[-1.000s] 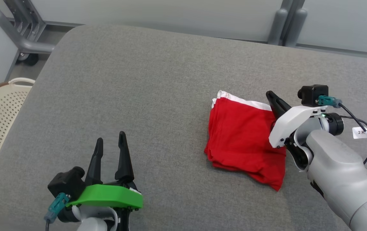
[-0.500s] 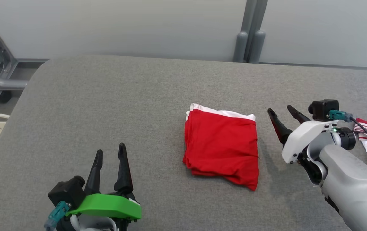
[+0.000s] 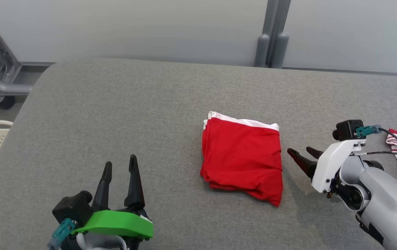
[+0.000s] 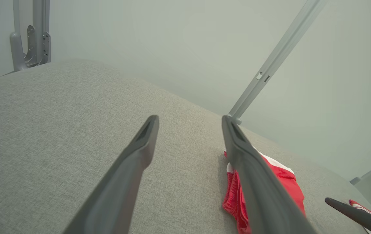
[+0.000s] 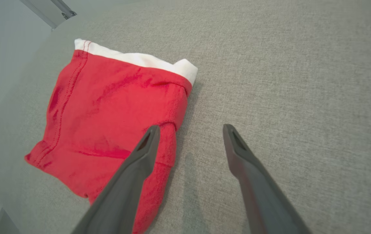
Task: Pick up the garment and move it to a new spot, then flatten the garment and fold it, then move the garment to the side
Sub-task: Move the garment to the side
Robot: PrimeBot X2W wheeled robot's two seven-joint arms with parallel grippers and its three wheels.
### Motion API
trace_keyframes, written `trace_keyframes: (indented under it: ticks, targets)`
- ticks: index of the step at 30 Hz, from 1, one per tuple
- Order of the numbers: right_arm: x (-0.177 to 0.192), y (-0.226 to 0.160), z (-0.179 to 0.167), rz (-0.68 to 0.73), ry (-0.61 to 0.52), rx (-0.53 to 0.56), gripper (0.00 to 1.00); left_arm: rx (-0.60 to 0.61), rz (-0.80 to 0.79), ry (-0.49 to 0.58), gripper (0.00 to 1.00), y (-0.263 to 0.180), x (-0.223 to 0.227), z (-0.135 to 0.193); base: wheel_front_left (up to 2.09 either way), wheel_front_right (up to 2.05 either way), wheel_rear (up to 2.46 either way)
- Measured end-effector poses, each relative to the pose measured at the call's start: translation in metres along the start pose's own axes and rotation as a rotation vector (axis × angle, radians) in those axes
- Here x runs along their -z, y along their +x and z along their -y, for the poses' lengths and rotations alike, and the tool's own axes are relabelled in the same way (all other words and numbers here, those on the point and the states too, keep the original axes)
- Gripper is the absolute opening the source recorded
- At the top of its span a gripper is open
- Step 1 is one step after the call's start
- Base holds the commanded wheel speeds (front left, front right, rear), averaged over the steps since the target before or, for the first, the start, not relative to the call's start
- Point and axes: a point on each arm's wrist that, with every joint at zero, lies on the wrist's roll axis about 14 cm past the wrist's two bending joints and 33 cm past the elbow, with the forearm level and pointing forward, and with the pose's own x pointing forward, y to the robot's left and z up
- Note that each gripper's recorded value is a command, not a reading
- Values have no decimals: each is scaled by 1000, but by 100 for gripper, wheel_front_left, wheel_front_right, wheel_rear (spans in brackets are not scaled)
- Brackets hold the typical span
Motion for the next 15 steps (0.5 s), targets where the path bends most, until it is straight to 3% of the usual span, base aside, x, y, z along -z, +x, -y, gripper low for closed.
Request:
trace_keyframes:
  ticks: [15]
  targets:
    - [35, 38, -21, -231, 147, -73, 100, -115, 28, 11, 100, -5, -7, -35, 0, 0, 0]
